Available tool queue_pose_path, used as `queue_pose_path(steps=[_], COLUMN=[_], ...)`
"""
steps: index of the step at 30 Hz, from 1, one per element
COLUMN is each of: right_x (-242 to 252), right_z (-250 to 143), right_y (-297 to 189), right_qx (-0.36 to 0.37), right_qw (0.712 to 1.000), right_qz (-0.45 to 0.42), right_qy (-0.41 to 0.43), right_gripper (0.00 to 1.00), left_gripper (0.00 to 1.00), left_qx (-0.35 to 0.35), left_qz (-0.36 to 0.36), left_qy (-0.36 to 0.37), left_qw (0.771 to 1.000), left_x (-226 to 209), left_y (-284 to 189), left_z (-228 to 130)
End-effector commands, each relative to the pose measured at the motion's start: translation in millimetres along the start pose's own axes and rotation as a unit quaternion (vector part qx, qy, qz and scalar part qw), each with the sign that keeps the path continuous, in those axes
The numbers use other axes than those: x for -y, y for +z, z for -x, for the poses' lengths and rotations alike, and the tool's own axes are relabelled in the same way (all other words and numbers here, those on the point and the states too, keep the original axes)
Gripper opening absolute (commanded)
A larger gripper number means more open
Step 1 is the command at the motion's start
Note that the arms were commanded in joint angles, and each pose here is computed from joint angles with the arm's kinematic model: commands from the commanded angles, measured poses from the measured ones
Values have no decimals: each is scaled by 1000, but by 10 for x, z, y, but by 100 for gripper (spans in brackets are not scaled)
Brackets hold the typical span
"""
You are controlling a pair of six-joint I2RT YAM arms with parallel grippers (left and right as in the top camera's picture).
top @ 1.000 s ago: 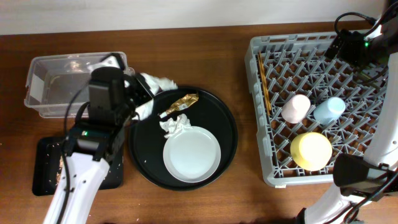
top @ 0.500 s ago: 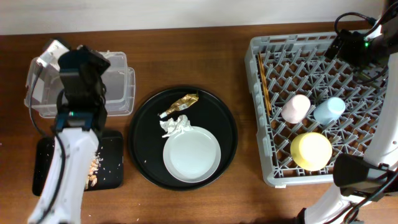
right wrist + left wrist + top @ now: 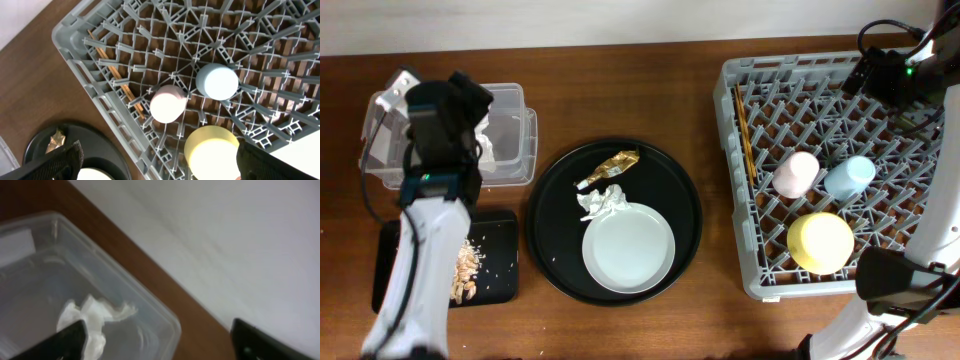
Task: Sort waste into correct bins and load items into the dishwasher rack
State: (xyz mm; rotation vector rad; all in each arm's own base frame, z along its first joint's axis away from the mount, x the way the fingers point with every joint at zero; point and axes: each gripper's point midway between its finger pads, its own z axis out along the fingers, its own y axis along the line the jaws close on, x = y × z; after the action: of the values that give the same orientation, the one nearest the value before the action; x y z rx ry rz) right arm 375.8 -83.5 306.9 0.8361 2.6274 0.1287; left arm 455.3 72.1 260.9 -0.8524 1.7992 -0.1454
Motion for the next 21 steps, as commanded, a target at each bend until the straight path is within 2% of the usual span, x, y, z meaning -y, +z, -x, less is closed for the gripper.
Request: queue_pose_path(steps=[1,3,7,8,10,12,14,21], right_x=[17,18,18,17,17,17,17,17], right_z=[-2,-1,-3,-2,-2,-2,-2,-2], right_y=[-27,-27,-27,-27,-27,-27,-27,-27], right_qx=[3,3,3,3,3,3,3,3], right_qw=[1000,1000,1000,1000,1000,1000,1000,1000], right_qz=[-4,-4,-4,-4,-4,-4,-4,-4], right_qy=[-4,-4,-4,-4,-4,-4,-4,-4], right_gripper=[99,99,99,99,99,99,99,99], left_gripper=[99,99,99,99,99,99,99,99], left_qx=[-104,-191,-281,-297,-343,-371,-387,-470], left_qz=[-163,-236,-271,-262,-202,-150,-107,-25], left_qy=[20,56,150,172,212,239,248,249], left_qw=[981,951,908,902,893,885,882,846], left_x=[538,761,915,899,738,576,441,117], left_y=[-633,-896,-1122,-1144,-1155,-1130,-1062,-856], left_z=[-171,-563,-1240,-1401,-1811,-2074,-2236,-2945])
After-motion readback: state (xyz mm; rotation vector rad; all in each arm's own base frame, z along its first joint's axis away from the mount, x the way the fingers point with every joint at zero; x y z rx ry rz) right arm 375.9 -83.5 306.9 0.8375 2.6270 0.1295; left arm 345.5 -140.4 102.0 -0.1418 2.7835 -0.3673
